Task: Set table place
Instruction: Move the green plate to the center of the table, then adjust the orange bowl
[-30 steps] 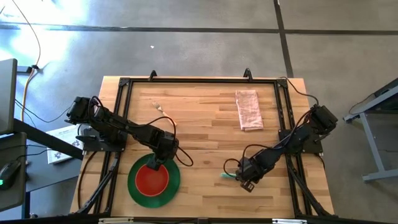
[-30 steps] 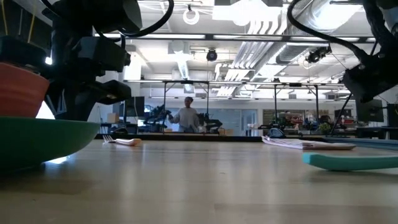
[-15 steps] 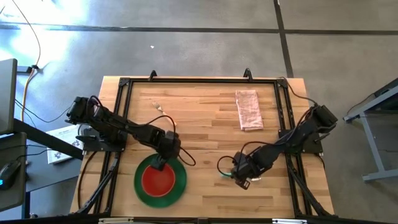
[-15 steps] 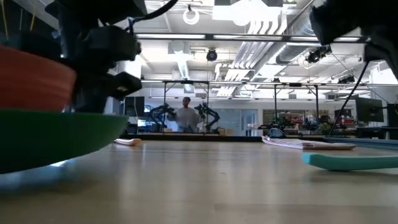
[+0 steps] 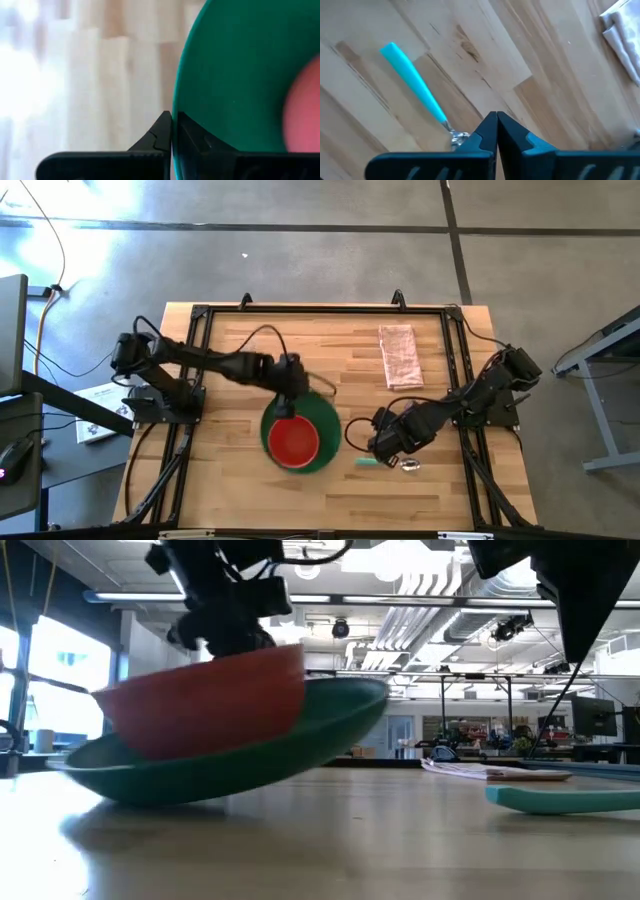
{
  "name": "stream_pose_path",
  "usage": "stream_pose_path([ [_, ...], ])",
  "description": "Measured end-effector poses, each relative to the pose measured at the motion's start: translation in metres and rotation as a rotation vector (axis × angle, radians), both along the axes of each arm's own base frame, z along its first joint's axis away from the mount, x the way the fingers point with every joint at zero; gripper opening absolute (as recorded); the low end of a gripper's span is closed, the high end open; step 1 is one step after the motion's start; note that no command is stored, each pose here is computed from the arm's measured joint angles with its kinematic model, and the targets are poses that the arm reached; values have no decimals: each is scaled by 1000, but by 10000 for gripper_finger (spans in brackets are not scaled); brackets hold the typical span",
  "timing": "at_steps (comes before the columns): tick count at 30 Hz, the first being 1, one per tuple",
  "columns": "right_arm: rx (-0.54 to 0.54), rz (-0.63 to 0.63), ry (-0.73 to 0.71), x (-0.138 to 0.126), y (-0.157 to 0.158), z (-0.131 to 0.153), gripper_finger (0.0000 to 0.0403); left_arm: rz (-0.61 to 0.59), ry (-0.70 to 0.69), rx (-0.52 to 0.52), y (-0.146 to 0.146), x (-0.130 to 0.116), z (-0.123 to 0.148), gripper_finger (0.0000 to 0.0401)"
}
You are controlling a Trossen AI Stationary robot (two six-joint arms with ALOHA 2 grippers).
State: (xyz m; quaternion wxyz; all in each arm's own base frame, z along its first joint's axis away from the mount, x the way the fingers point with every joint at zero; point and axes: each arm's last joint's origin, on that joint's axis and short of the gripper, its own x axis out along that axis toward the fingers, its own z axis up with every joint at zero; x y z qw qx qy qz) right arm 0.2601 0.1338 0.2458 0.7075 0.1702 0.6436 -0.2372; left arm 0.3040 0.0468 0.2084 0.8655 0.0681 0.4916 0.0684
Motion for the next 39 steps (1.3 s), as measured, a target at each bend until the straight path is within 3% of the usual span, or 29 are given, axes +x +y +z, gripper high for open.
stream_pose_path([
  [6,-14,-9,11,0,-4,0,0,41,18,-28,36,13,-11,1],
  [16,-16,-12,14,0,-4,0,0,-100,97,-206,50,61,-57,1],
  [23,-18,-11,18,-1,-4,0,0,-154,38,-117,59,88,-34,8],
  [27,-19,-9,19,-1,-4,0,0,-157,74,-26,64,92,-21,38],
  [31,-30,-9,18,-1,-5,0,0,-143,102,-1,67,89,-22,60],
  [39,-39,-9,17,-1,-5,0,0,-145,149,-42,69,88,-38,19],
])
